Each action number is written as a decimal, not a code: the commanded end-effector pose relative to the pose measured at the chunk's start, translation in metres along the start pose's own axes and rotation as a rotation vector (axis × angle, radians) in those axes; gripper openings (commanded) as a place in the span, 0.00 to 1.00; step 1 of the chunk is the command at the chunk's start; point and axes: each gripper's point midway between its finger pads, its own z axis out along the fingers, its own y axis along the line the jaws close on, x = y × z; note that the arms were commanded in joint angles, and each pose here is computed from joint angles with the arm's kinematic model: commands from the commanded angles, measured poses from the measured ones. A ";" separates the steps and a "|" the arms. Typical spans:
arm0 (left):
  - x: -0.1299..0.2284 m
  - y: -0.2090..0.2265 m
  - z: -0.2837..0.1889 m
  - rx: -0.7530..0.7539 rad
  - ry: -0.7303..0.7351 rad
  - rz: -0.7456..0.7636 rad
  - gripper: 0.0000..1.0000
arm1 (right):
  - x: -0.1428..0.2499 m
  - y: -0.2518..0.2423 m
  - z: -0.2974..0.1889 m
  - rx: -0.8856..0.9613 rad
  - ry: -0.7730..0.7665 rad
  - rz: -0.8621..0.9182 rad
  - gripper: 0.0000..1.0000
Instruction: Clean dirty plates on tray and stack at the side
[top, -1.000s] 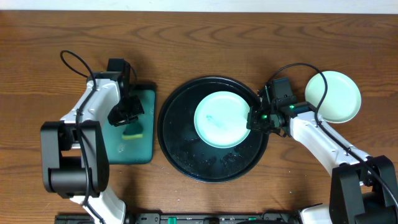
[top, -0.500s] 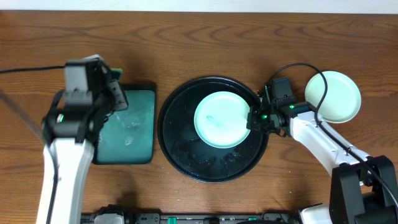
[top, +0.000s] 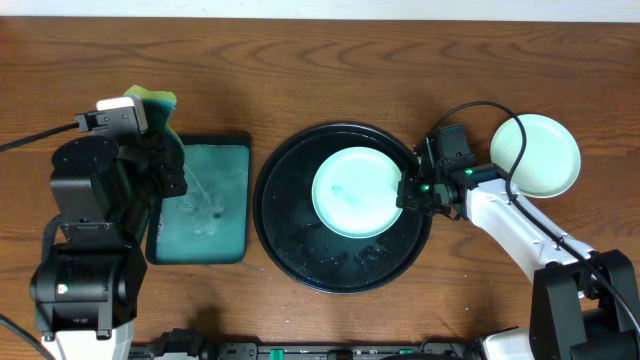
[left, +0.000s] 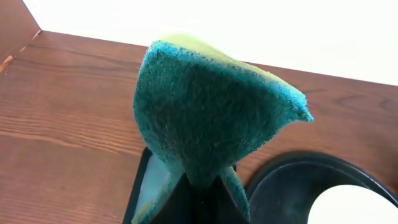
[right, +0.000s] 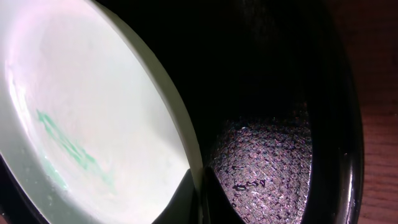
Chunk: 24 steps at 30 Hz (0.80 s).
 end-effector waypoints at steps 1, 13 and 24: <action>-0.008 0.001 -0.004 -0.009 -0.029 0.019 0.07 | 0.004 0.003 0.001 -0.013 0.013 -0.014 0.02; -0.008 0.001 -0.004 -0.010 -0.029 0.023 0.07 | 0.004 0.003 0.001 -0.013 0.013 -0.014 0.01; -0.006 0.002 -0.001 -0.011 -0.020 0.023 0.07 | 0.004 0.003 0.001 -0.013 0.012 -0.014 0.01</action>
